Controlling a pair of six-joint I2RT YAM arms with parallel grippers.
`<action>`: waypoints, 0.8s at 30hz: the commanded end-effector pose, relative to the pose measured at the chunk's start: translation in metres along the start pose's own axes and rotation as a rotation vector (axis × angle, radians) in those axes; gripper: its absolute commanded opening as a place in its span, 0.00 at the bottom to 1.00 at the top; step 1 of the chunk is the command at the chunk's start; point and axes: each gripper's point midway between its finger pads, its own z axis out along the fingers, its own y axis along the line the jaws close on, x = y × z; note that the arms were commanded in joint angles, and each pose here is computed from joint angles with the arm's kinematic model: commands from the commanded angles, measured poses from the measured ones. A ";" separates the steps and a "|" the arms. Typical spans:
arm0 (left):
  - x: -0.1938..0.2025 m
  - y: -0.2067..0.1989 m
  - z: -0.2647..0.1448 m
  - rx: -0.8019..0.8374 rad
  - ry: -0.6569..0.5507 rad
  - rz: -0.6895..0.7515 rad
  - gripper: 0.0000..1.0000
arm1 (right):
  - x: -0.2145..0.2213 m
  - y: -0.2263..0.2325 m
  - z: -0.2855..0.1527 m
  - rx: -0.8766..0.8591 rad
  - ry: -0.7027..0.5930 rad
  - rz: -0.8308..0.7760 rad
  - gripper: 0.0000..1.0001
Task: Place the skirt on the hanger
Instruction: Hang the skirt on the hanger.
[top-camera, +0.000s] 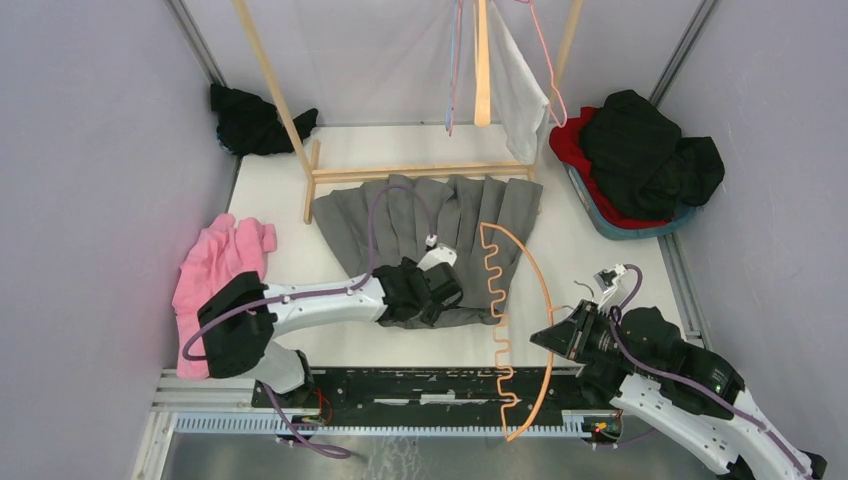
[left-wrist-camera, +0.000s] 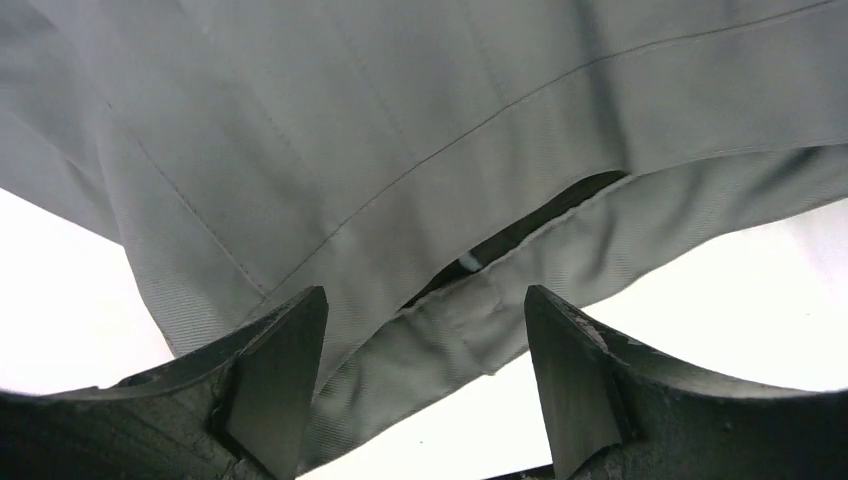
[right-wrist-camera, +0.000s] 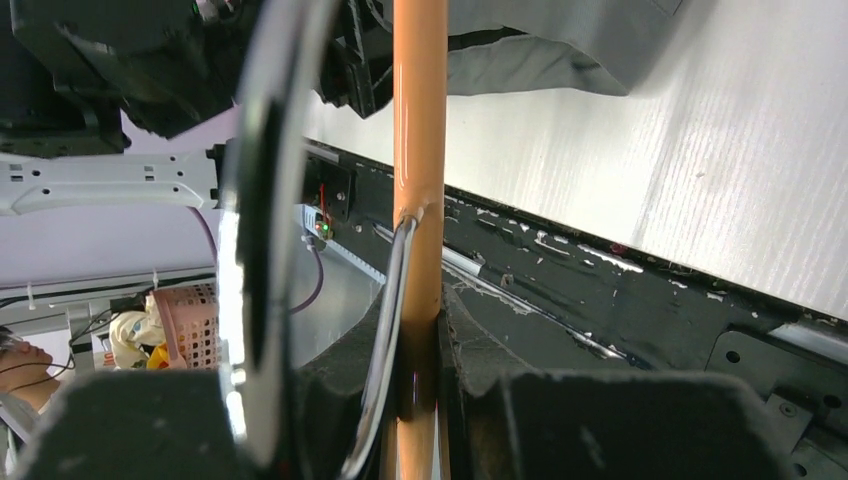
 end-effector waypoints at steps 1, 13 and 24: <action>-0.037 -0.004 -0.015 -0.148 -0.153 0.112 0.79 | -0.015 0.012 -0.008 -0.064 -0.086 0.014 0.01; -0.034 -0.047 0.011 0.020 -0.156 0.148 0.79 | -0.024 0.003 -0.030 -0.048 -0.156 0.011 0.01; -0.032 -0.068 0.026 0.182 -0.174 0.105 0.78 | -0.025 0.002 -0.033 -0.059 -0.166 0.008 0.01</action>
